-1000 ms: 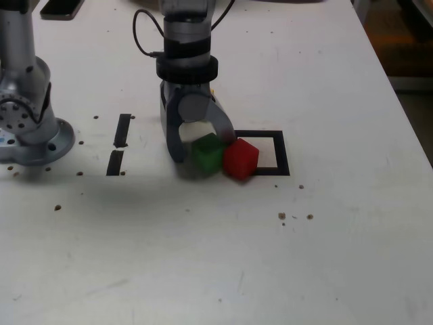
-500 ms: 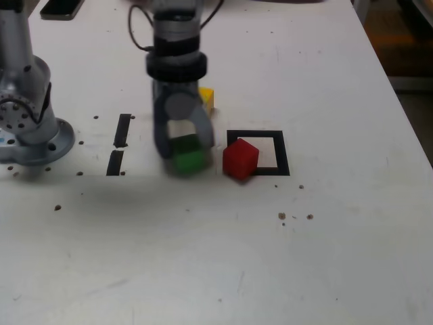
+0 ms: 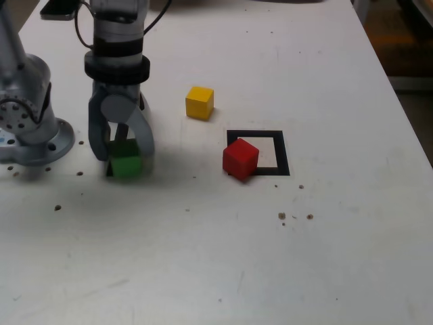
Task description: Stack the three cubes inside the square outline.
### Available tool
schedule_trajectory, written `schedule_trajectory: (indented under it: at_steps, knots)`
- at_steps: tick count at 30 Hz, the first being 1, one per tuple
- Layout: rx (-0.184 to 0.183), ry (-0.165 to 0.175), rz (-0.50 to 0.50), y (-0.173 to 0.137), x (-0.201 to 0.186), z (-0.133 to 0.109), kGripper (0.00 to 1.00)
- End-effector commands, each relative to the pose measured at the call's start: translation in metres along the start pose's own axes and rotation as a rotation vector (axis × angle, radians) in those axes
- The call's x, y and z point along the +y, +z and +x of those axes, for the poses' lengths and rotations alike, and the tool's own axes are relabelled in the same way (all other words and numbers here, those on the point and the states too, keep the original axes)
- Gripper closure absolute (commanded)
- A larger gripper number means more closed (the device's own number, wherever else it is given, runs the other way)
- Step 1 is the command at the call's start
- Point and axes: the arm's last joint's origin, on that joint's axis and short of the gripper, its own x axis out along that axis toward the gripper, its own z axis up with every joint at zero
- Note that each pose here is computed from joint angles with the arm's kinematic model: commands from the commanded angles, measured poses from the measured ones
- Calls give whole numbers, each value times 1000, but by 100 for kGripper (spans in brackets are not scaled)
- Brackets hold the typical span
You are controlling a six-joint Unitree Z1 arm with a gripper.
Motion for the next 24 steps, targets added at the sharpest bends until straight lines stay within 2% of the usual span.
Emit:
schedule_trajectory:
  at_steps: [1, 3, 5, 10, 11, 14, 16, 20, 24]
  knots:
    - [-21, -4, 19, 0, 0, -2, 22]
    - [-48, -6, 50, 1, -1, -3, 14]
    - [-85, -8, 83, 3, -1, -4, 12]
    - [-208, -18, 208, 16, -4, -11, 7]
    - [-243, -18, 247, 20, -6, -14, 6]
    - [-303, -10, 317, 26, -9, -20, 5]
    - [-321, -4, 341, 26, -11, -21, 4]
    - [-331, 16, 345, 20, -11, -22, 2]
    - [-359, 64, 346, 17, -11, -29, 1]
